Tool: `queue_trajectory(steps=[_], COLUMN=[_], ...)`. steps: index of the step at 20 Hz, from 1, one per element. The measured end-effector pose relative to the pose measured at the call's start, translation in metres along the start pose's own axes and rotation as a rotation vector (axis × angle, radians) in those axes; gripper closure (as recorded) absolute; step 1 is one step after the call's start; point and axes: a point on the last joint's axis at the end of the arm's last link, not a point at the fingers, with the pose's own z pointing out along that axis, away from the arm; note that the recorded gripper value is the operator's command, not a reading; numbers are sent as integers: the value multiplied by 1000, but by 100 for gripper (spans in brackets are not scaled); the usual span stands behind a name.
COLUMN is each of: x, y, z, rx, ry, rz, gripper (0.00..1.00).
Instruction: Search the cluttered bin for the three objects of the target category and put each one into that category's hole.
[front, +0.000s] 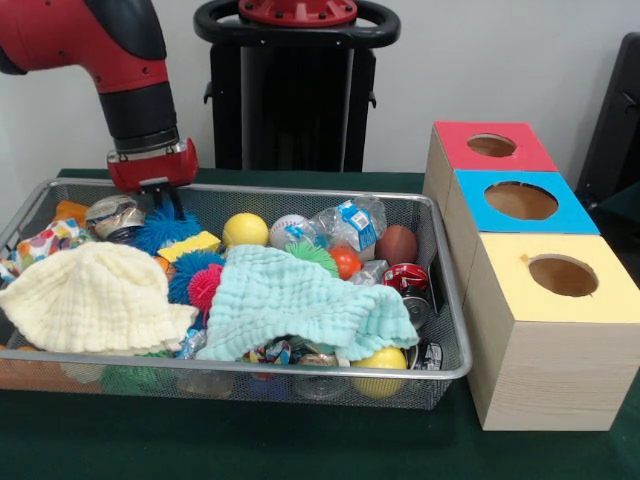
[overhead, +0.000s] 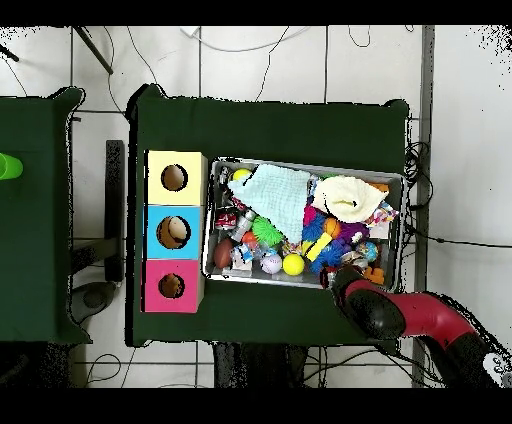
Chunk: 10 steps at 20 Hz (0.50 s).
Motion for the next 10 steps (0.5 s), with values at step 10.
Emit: queue_trajectory(steps=[10], x=[-45], y=[6], z=[-29], rx=[57], ry=[-9], rz=[-10], gripper=[100])
